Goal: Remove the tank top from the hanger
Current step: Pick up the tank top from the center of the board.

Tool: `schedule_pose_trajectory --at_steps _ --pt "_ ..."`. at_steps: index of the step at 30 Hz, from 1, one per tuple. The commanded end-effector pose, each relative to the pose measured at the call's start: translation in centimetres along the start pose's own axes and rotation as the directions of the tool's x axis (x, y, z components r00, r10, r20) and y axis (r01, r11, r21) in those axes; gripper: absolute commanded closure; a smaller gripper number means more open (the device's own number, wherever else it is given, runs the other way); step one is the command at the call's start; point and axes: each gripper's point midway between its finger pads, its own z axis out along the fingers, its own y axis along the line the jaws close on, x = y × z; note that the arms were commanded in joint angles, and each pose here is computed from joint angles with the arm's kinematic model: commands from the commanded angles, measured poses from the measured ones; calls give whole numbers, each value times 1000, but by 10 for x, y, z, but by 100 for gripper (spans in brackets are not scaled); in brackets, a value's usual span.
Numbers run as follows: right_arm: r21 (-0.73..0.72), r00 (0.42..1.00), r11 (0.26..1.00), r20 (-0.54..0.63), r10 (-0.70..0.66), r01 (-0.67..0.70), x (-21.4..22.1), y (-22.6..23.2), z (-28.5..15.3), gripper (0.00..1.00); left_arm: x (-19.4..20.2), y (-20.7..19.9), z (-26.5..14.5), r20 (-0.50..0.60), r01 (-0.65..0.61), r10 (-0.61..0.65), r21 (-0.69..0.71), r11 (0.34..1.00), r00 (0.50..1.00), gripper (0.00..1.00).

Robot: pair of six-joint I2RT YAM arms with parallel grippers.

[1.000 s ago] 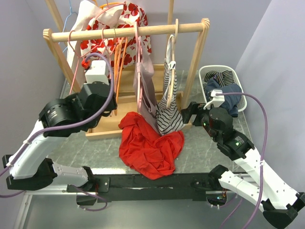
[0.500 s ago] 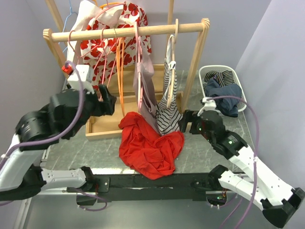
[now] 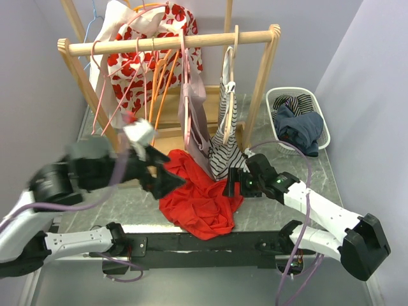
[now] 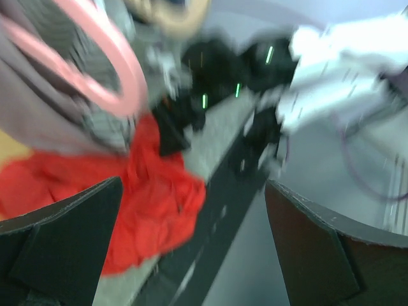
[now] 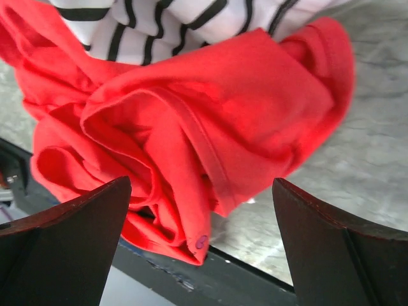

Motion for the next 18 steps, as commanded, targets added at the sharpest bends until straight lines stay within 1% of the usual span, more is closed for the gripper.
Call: schedule_pose_trajectory --at_steps 1,3,4,6,7,8,9,10,11,13,14,15,16,18 --pt "-71 1000 997 13 28 -27 -6 17 7 0 62 -6 23 -195 27 -11 77 997 981 1" --pt "-45 999 998 12 36 -35 -7 13 9 0 76 -6 26 -231 35 -16 76 996 973 1" --pt "-39 999 999 14 35 -34 -8 12 9 0 91 -2 31 -281 46 -27 59 997 959 0" --pt "-40 999 999 23 33 -32 -10 14 8 0 108 6 34 -324 49 -42 14 999 945 1" --pt "-42 999 999 34 35 -33 -14 15 7 0 122 13 38 -347 50 -52 -14 999 937 0" --pt "-46 999 998 39 35 -34 -15 16 6 0 125 28 42 -331 58 -90 -105 993 939 1" --pt "-49 998 998 43 36 -34 -16 17 6 0 135 42 43 -338 57 -118 -185 981 934 1" --pt "-51 998 998 35 43 -41 -15 18 7 0 141 50 45 -333 85 -167 -249 965 928 0" --pt "-60 998 997 34 44 -42 -15 19 8 0 144 70 45 -307 74 -191 -356 932 932 1" --pt "-61 998 996 18 59 -58 -12 20 12 0 158 78 51 -296 114 -256 -423 899 920 0" --pt "-66 998 996 14 62 -61 -11 21 12 0 159 81 55 -269 138 -279 -445 885 922 1" --pt "-74 998 996 19 60 -58 -13 23 14 0 171 86 57 -273 145 -297 -464 874 915 1" --pt "-65 998 996 21 59 -57 -12 23 16 0 173 88 59 -240 188 -335 -482 856 911 1" --pt "-66 998 996 33 62 -60 -15 25 18 0 189 96 64 -228 202 -360 -515 833 904 1"
